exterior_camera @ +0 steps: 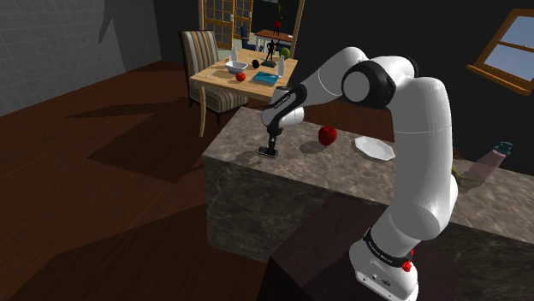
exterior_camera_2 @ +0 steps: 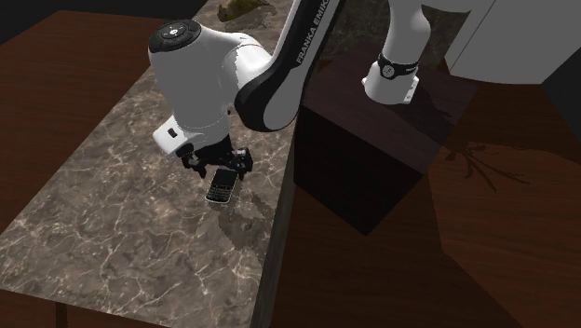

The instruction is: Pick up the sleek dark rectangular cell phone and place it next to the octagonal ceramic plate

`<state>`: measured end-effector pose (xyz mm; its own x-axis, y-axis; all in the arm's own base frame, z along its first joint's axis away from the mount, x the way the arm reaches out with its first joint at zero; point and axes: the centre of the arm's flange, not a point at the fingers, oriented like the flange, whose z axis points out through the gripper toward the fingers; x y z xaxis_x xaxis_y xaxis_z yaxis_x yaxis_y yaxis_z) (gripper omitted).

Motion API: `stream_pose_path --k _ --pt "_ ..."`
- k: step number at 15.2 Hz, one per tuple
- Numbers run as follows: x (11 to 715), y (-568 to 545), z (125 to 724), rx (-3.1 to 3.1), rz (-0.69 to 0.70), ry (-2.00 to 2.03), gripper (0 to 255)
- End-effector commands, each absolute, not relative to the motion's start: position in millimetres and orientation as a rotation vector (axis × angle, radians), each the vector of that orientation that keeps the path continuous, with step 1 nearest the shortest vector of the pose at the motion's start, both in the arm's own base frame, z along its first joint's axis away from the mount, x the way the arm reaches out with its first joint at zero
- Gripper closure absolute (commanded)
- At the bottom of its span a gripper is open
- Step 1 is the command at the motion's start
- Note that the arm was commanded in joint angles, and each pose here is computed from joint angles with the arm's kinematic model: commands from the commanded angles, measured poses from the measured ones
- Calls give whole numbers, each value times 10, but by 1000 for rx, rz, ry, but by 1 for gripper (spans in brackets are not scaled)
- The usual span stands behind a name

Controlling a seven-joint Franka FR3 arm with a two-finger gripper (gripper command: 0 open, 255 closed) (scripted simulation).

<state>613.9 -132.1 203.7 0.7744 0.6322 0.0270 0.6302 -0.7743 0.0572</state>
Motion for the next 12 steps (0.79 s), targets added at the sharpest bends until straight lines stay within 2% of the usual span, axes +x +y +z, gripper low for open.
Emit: stream_pose_path --k 1,11,12 --pt "6149 -1326 1933 2916 69 1039 0" --pt "6157 -1330 1798 2916 69 1039 0" --pt "6157 -1330 1798 2916 69 1039 255"
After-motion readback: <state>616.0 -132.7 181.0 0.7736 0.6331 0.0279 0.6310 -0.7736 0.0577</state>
